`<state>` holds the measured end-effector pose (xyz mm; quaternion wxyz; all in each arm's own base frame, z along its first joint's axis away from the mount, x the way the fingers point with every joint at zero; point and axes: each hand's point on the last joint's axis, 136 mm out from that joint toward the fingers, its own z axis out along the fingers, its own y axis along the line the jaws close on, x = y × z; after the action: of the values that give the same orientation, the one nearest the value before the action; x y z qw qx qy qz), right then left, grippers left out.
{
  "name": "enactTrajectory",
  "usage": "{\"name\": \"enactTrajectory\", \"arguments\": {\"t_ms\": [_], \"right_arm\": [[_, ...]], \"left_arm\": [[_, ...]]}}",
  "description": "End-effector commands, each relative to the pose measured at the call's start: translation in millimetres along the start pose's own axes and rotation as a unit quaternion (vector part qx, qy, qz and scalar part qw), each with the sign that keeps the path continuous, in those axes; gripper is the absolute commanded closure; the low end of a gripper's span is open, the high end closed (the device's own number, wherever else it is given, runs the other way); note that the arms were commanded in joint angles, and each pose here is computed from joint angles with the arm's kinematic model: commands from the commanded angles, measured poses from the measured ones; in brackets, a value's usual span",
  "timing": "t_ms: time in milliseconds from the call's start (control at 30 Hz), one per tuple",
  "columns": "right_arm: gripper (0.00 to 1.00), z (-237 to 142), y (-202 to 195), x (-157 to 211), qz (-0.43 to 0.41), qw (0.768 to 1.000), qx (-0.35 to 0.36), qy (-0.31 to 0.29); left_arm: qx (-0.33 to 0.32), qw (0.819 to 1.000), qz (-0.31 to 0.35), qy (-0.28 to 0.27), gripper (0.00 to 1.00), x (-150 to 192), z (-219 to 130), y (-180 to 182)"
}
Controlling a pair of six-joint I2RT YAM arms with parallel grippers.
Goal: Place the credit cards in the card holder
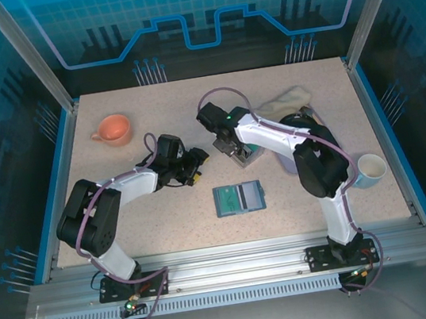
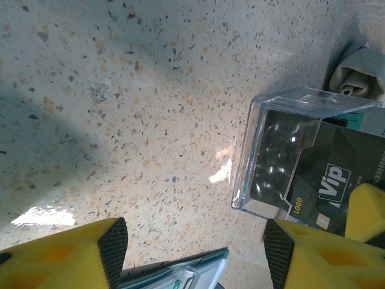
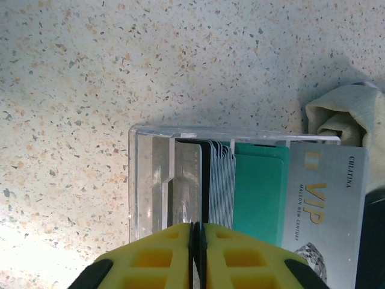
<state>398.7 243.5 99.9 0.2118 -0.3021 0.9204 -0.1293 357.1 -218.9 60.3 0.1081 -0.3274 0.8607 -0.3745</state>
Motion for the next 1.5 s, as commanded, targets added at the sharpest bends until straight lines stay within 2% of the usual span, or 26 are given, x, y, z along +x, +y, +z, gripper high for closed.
{"name": "enactTrajectory", "arguments": {"t_ms": [0, 400, 533, 633, 800, 1100, 1467], "right_arm": [[0.87, -9.4, 1.3, 0.8, 0.000, 1.000, -0.005, -0.002], [0.86, 3.2, -3.0, 7.0, 0.009, 1.000, -0.012, 0.015], [0.91, 7.7, -6.3, 10.2, 0.012, 1.000, -0.013, 0.019], [0.84, 10.6, -7.1, 13.1, 0.015, 0.999, -0.013, 0.025], [0.62, 20.3, 1.9, 17.3, 0.015, 0.998, -0.040, 0.040], [0.61, 43.8, -1.7, 25.4, -0.004, 0.998, -0.004, 0.069], [0.60, 40.6, -11.4, 23.1, -0.013, 0.998, 0.025, 0.058]], "left_arm": [[0.001, 1.000, -0.009, 0.005, 0.35, 2.2, -6.7, -0.3], [-0.001, 1.000, -0.009, 0.006, 0.35, 2.8, -7.2, 0.8], [-0.001, 1.000, -0.009, 0.006, 0.35, 2.9, -7.0, 0.8], [-0.003, 1.000, -0.009, 0.006, 0.35, 2.9, -6.3, 1.9], [-0.002, 1.000, -0.010, 0.008, 0.35, 3.2, -5.2, 1.1], [-0.005, 1.000, -0.010, 0.008, 0.35, 3.2, -4.3, 2.4], [-0.005, 1.000, -0.010, 0.010, 0.35, 3.3, -2.4, 1.2]]}}
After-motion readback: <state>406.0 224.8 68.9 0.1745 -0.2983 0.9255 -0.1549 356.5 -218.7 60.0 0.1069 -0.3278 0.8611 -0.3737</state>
